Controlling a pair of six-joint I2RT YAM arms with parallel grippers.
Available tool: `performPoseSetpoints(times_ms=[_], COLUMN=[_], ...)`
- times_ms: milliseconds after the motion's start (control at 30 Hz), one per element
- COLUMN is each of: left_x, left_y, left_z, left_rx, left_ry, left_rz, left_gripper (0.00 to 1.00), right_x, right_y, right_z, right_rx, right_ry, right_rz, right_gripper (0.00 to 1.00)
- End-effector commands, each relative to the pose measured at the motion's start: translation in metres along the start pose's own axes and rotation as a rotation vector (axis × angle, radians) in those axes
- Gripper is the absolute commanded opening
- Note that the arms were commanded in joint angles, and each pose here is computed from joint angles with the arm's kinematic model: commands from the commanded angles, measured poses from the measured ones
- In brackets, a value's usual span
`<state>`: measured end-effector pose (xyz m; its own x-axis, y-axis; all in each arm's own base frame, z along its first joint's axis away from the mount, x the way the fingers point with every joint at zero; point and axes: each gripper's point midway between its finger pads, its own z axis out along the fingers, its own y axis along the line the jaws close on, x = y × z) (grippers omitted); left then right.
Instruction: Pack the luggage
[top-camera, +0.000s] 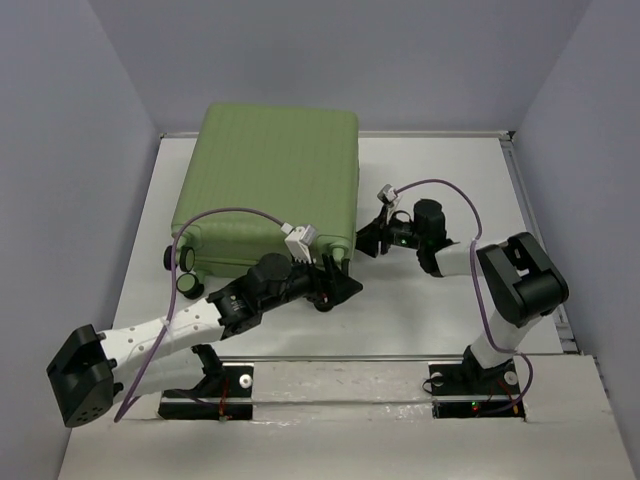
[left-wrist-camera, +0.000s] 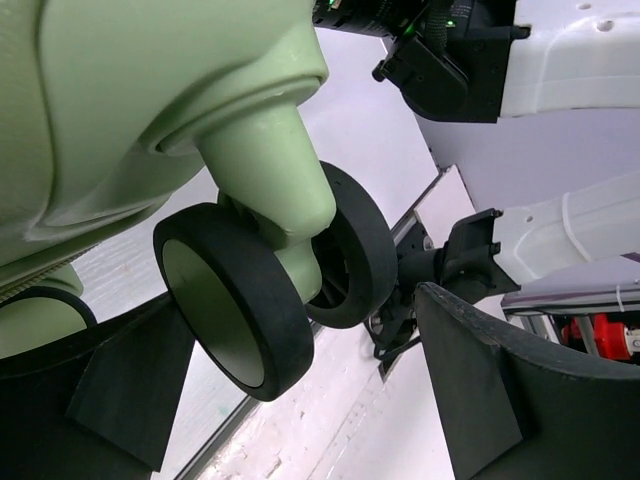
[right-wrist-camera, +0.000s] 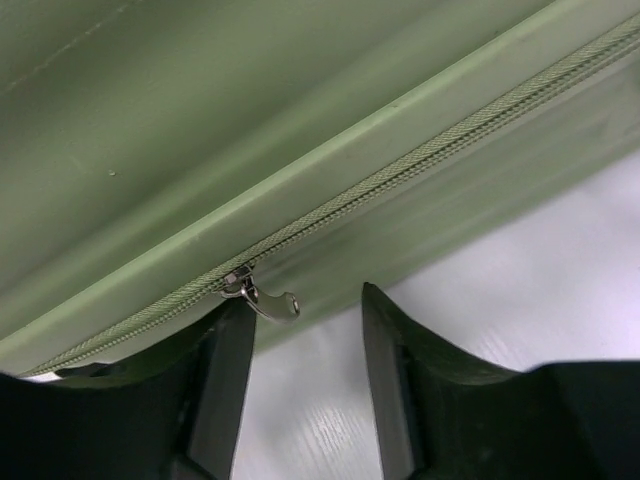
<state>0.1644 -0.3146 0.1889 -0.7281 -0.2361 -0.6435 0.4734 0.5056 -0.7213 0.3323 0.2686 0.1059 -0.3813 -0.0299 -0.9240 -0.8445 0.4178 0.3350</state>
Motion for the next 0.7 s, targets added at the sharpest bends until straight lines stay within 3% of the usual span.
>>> performPoseSetpoints(times_ms=[0, 67, 100, 133, 167, 200, 233, 467, 533, 667], left_x=[-0.048, -0.050, -0.053, -0.053, -0.056, -0.057, -0.059, -0.078, -0.083, -0.101], left_y=[-0.040, -0.040, -0.041, -0.041, -0.043, -0.044, -0.045, -0.061, -0.067, -0.079], left_z=[0.006, 0.006, 0.005, 0.005, 0.004, 0.003, 0.003, -0.004, -0.003, 0.001], left_rx=[0.105, 0.110, 0.119, 0.119, 0.128, 0.133, 0.134, 0.161, 0.170, 0.177], left_ry=[-0.138, -0.148, -0.170, -0.171, -0.186, -0.192, -0.202, -0.272, -0.280, -0.323], left_rz=[0.026, 0.023, 0.016, 0.016, 0.011, 0.010, 0.008, 0.014, 0.023, 0.038], left_gripper=[0.99, 0.90, 0.84, 0.80, 0.74, 0.63, 0.58, 0.15, 0.08, 0.06], right_x=[-0.033, -0.036, -0.039, -0.042, -0.040, -0.044, -0.044, -0.043, -0.035, -0.019], right_y=[0.010, 0.013, 0.014, 0.015, 0.014, 0.012, 0.011, 0.006, 0.016, 0.031], right_z=[0.007, 0.007, 0.005, 0.005, 0.003, 0.003, 0.002, -0.011, -0.018, -0.022], right_rx=[-0.084, -0.099, -0.094, -0.097, -0.080, -0.063, -0.050, 0.054, 0.064, 0.145], right_ry=[-0.075, -0.083, -0.105, -0.119, -0.124, -0.142, -0.147, -0.186, -0.194, -0.170], right_rz=[-0.134, -0.140, -0.142, -0.148, -0.142, -0.152, -0.153, -0.104, -0.080, -0.048], right_gripper=[0.48, 0.40, 0.24, 0.23, 0.15, 0.11, 0.08, 0.07, 0.07, 0.07])
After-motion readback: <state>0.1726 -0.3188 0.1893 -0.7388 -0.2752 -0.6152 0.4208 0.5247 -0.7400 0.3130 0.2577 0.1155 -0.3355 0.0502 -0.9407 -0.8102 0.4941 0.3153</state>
